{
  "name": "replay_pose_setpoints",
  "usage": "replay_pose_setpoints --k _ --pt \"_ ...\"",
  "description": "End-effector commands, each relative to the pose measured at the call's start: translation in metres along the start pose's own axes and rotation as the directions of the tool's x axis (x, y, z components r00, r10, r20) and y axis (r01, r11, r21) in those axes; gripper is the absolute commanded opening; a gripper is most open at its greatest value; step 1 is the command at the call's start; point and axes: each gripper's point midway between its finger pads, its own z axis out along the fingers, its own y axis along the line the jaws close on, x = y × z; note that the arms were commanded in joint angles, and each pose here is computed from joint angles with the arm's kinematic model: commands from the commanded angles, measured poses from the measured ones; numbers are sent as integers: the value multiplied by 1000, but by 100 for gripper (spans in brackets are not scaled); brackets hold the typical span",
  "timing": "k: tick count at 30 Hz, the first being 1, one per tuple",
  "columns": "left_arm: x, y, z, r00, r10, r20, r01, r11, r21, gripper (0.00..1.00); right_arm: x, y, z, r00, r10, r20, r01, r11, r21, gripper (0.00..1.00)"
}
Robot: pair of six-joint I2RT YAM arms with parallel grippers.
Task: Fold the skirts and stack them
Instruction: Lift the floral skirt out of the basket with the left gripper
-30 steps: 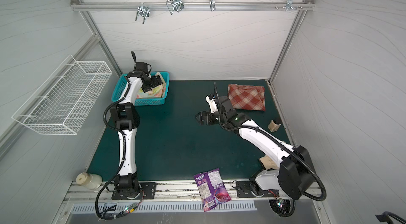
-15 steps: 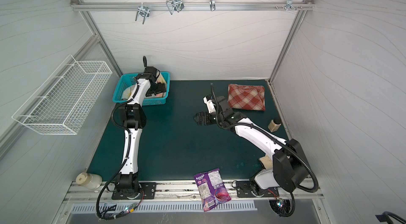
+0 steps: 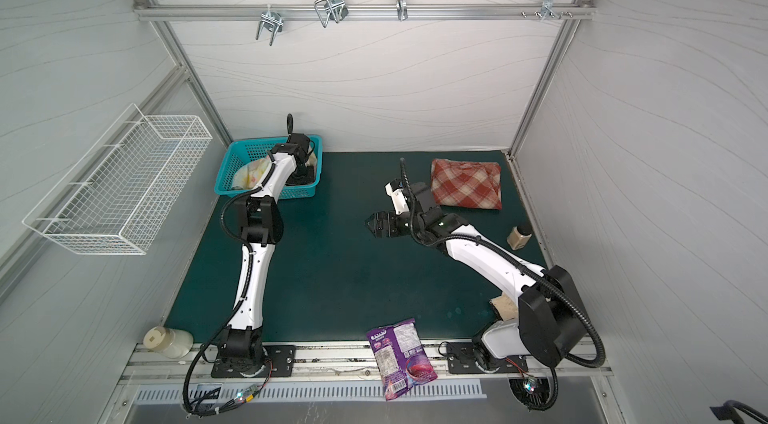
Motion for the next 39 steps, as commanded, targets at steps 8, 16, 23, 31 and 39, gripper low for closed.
replay_pose_setpoints --k 8,16,23,31,39 --pt "-26 32 -83 982 -123 141 115 991 64 0 -10 16 -19 998 -9 57 11 999 -34 99" --pt "-39 39 -149 948 -188 257 152 976 155 0 -9 16 -17 998 -1 57 4 999 -38 99" --pt "-37 24 -201 918 -252 306 154 939 309 0 -6 14 -12 999 -3 52 5 999 -34 99" --pt "-29 -9 -303 886 -250 390 49 887 459 0 -8 15 -9 998 -16 53 18 999 -38 99" --pt "14 -38 -401 860 -192 473 -104 841 531 0 -15 22 -18 996 -27 86 31 998 -46 99"
